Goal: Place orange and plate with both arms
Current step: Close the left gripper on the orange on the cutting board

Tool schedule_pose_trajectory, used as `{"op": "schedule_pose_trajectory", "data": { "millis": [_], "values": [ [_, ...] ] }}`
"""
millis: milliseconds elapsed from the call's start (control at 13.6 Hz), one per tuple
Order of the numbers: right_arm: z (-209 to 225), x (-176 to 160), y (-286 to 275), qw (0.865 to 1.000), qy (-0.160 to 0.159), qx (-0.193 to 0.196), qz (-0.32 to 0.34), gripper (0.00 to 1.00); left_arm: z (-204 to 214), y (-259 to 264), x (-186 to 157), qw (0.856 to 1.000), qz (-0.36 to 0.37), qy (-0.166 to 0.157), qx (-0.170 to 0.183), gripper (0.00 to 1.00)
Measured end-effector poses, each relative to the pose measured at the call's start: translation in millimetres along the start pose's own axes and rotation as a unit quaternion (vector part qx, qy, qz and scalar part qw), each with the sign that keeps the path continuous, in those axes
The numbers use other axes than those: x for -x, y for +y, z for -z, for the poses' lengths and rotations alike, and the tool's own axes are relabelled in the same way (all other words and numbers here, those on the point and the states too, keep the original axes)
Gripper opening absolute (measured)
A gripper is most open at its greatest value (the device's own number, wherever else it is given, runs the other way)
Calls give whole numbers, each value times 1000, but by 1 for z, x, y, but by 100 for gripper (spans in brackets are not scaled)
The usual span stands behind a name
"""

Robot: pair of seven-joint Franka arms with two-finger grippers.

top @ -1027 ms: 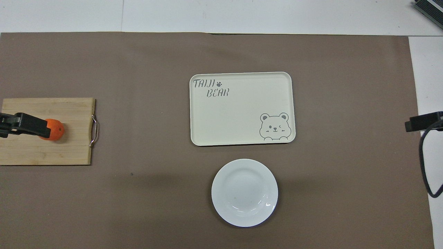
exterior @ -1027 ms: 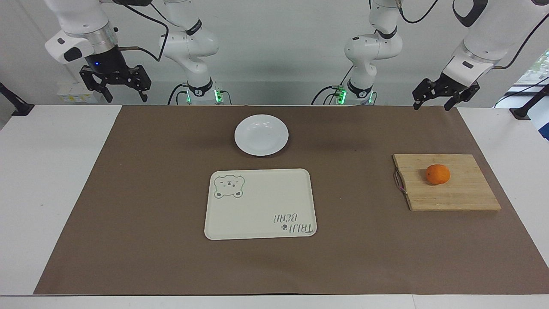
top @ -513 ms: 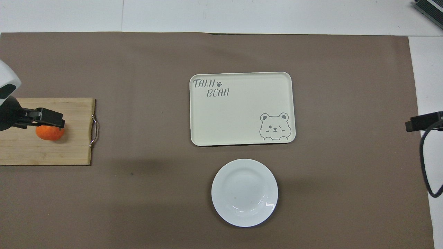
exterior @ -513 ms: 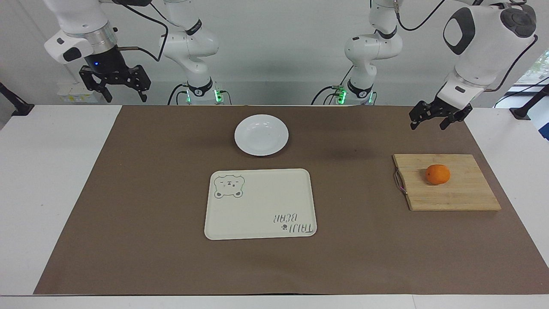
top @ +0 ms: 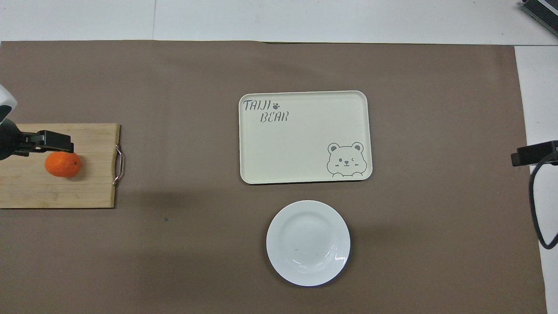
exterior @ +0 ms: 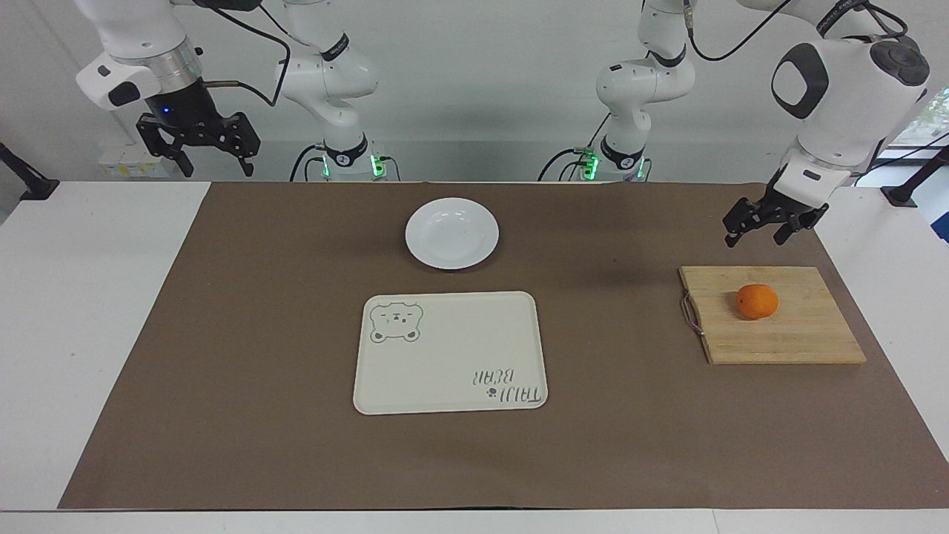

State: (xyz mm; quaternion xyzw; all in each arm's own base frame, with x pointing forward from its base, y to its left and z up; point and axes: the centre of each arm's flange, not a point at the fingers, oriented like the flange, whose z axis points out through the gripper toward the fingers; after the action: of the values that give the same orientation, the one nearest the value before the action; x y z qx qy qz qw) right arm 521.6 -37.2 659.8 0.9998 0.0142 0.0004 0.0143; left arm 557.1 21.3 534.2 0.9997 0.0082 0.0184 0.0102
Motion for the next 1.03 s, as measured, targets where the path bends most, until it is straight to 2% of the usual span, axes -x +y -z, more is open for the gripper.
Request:
{"op": "schedule_pose_trajectory", "data": {
  "millis": [440, 733, 1027],
  "values": [
    [0, 0, 2, 1000, 0, 0, -2, 100, -53, -48, -14, 999, 12, -30, 6, 100],
    [0, 0, 2, 1000, 0, 0, -2, 100, -102, -89, -33, 998, -64, -10, 8, 100],
    [0, 0, 3, 1000, 0, 0, -2, 100, -126, -88, -33, 996, -82, -22, 13, 100]
  ]
}}
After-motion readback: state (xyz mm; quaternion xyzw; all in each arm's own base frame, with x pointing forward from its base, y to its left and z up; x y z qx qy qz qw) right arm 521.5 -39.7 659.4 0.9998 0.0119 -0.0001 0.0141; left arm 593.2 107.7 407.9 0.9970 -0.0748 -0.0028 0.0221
